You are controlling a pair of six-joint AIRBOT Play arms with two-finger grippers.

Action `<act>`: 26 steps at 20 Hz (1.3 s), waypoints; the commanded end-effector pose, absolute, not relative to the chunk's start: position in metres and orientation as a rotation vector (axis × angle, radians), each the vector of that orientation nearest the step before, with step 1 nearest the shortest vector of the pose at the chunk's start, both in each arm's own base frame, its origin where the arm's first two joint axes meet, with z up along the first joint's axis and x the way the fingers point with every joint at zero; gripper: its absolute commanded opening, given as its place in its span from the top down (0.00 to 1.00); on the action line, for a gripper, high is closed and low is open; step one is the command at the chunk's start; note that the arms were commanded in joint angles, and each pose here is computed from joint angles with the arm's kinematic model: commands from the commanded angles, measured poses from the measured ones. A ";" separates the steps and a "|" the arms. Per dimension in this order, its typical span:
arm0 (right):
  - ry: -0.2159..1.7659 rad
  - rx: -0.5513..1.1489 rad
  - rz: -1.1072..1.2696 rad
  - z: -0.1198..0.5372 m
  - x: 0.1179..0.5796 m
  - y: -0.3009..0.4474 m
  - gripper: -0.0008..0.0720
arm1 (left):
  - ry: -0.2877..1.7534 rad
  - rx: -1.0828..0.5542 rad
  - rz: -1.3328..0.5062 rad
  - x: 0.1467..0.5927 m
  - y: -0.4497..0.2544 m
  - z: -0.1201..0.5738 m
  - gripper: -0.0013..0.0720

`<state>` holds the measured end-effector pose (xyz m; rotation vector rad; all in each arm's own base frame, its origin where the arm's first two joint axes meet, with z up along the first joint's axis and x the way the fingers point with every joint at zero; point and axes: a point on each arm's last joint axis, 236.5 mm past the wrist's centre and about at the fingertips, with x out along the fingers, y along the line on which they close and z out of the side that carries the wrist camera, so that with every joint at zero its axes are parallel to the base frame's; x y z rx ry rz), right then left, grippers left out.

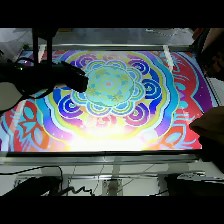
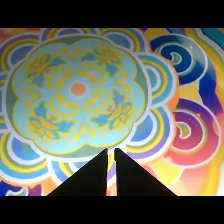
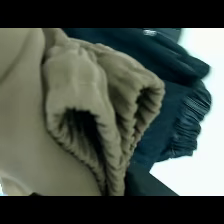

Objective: Fold the clothes and pants, and hang the long-sleeved shirts on hangers.

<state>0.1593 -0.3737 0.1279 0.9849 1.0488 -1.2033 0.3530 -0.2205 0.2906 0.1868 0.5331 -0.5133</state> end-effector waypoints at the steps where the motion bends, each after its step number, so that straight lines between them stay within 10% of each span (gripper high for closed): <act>1: 0.970 1.085 -1.386 0.127 0.138 -0.381 0.77 | 0.532 0.185 -0.515 0.353 -0.221 0.291 0.90; 4: 0.931 1.092 -1.401 0.129 0.140 -0.386 0.01 | 0.533 0.185 -0.515 0.353 -0.221 0.291 0.90; 9: 0.938 1.091 -1.378 0.128 0.144 -0.385 0.06 | 0.533 0.185 -0.515 0.353 -0.221 0.291 0.90; 13: 0.975 1.096 -1.282 0.127 0.159 -0.373 0.93 | 0.533 0.185 -0.515 0.353 -0.221 0.291 0.90; 18: 0.945 0.958 -0.789 0.151 0.274 -0.319 0.96 | 0.533 0.185 -0.515 0.353 -0.221 0.291 0.90; 26: 1.010 0.358 0.233 0.185 0.440 -0.025 0.96 | 0.533 0.185 -0.515 0.353 -0.221 0.291 0.90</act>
